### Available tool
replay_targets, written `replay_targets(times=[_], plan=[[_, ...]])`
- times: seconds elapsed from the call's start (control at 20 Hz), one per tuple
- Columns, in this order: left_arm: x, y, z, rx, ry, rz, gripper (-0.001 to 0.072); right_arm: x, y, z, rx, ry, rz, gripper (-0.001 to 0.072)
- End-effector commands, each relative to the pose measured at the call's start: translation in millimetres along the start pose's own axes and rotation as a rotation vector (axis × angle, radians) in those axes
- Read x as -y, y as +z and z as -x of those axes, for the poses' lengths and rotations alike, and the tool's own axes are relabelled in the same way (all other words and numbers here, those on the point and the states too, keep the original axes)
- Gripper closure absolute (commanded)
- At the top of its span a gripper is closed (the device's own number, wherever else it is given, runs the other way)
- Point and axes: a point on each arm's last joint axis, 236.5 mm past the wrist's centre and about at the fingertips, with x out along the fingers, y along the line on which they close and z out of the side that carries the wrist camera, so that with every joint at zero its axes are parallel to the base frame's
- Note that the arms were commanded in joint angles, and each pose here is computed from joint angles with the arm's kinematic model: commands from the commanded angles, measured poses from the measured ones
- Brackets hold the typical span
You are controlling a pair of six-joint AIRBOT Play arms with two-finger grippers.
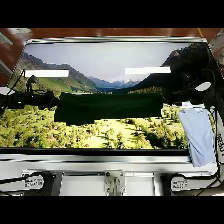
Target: Fold the shirts.
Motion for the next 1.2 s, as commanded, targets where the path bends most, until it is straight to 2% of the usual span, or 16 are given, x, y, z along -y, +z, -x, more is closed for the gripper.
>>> replay_targets(times=[0.0, 0.35, 0.7, 0.8, 0.85, 0.9, 0.95, 1.0, 1.15], plan=[[-8.2, 35.9, -19.6, 0.037, -0.031, 0.061, 0.0674, 2.0, 39.0, -15.3, 0.102, -0.027, -0.029, 0.0650], [-28.2, 76.6, -46.7, 0.061, -0.046, 0.104, 0.0674, 27.7, 46.8, -36.8, 0.112, -0.078, -0.070, 0.0650], [-41.7, 59.4, -84.8, -0.021, -0.042, 0.173, 0.0671, 37.2, 32.8, -52.8, 0.056, -0.080, -0.112, 0.0641], [-42.0, 62.5, -80.2, -0.015, -0.045, 0.194, 0.0530, 40.6, 22.1, -52.8, 0.010, -0.097, -0.090, 0.0639], [-40.6, 65.0, -76.1, -0.015, -0.051, 0.205, 0.0458, 43.2, 16.4, -52.3, -0.014, -0.108, -0.080, 0.0551], [-37.8, 67.0, -71.1, -0.021, -0.061, 0.209, 0.0389, 45.1, 12.4, -51.8, -0.032, -0.117, -0.070, 0.0298], [-32.9, 68.8, -64.5, -0.033, -0.075, 0.197, 0.0375, 45.5, 11.8, -51.5, -0.034, -0.119, -0.063, 0.0093], [-27.5, 70.3, -58.0, -0.046, -0.090, 0.183, 0.0375, 44.8, 13.1, -49.0, -0.030, -0.121, -0.051, 0.0072], [-9.0, 73.2, -35.5, -0.091, -0.134, 0.123, 0.0376, 49.2, 22.4, -34.1, 0.007, -0.135, -0.056, 0.0072]])
